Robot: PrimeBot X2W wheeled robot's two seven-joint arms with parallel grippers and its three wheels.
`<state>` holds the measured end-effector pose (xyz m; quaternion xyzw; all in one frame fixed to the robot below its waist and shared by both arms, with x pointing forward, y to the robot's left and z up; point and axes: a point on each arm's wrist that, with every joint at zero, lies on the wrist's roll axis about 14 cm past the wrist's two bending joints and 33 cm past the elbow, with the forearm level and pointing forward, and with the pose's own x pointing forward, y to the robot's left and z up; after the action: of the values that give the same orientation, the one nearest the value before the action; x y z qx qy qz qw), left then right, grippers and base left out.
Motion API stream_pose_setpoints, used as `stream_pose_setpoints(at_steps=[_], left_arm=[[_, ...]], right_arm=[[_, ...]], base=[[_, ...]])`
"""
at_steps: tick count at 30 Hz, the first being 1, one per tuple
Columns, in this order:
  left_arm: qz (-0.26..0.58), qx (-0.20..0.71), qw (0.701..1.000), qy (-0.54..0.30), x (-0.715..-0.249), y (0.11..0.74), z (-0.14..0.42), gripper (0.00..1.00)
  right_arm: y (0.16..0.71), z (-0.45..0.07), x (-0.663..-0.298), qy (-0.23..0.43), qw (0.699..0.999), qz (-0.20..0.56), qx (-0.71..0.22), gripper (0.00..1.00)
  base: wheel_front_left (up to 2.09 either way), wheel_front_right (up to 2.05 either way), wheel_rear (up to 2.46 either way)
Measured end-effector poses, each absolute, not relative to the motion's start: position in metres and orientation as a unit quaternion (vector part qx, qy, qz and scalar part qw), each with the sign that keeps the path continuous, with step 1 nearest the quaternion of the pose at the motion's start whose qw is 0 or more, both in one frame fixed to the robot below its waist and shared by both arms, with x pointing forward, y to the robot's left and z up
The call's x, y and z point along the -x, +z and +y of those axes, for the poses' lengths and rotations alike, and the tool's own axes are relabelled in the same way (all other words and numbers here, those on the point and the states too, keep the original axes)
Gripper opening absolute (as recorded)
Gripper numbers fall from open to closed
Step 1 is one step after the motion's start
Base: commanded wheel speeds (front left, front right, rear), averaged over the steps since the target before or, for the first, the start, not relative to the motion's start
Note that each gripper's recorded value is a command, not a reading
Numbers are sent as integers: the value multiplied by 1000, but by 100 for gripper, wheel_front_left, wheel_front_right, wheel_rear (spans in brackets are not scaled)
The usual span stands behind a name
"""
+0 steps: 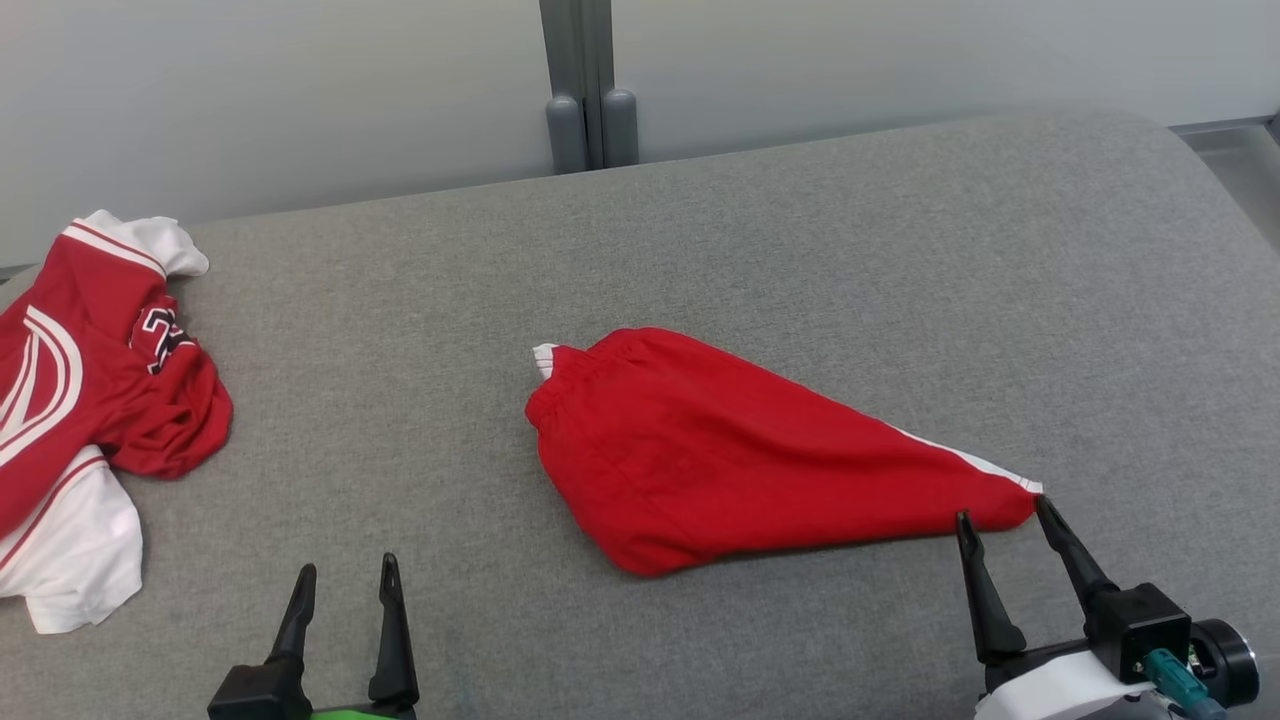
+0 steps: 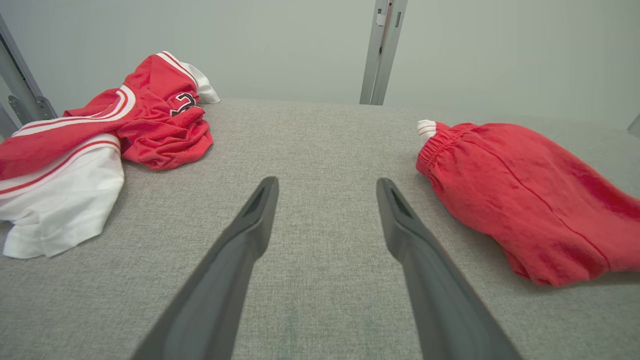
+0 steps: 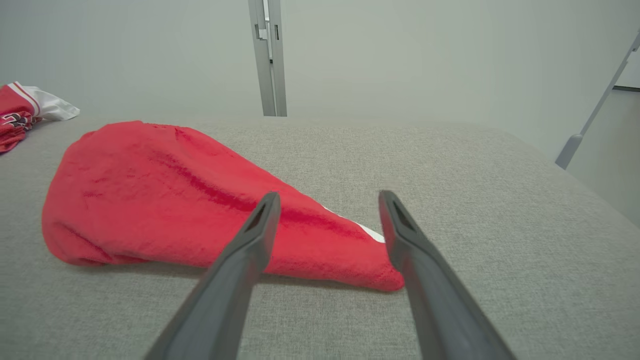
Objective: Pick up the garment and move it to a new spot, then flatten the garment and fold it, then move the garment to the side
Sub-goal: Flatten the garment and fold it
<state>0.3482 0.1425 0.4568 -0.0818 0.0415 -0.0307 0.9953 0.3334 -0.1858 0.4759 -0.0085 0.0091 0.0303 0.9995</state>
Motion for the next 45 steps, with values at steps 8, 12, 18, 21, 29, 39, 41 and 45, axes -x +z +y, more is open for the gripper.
stream_pose_setpoints(at_steps=[8, 12, 18, 21, 29, 39, 41, 45], left_arm=[[15, 91, 993, -75, -373, 474, 121, 100], [4, 93, 986, -140, -403, 483, 85, 100], [47, 77, 964, -251, -461, 492, 12, 100], [94, 65, 949, -293, -476, 489, -19, 100], [223, 9, 917, -329, -501, 455, -54, 100], [372, -48, 879, -295, -503, 395, -29, 100], [393, -48, 870, -295, -497, 391, -27, 100], [406, -44, 862, -301, -490, 390, -29, 43]], right_arm=[[476, -180, -338, 38, 999, 8, 7, 100], [481, -179, -346, 39, 999, 1, 4, 100], [474, -186, -348, 23, 1000, 14, -1, 100], [470, -192, -347, 12, 1000, 20, 0, 100], [467, -203, -347, -7, 1000, 28, 1, 100], [461, -208, -340, -22, 999, 40, -15, 100], [461, -207, -339, -21, 999, 39, -16, 100], [461, -204, -338, -18, 999, 39, -19, 100]], base=[[0, 0, 0], [0, 0, 0], [0, 0, 0], [0, 0, 0], [0, 0, 0], [0, 0, 0], [0, 0, 0], [0, 0, 0]])
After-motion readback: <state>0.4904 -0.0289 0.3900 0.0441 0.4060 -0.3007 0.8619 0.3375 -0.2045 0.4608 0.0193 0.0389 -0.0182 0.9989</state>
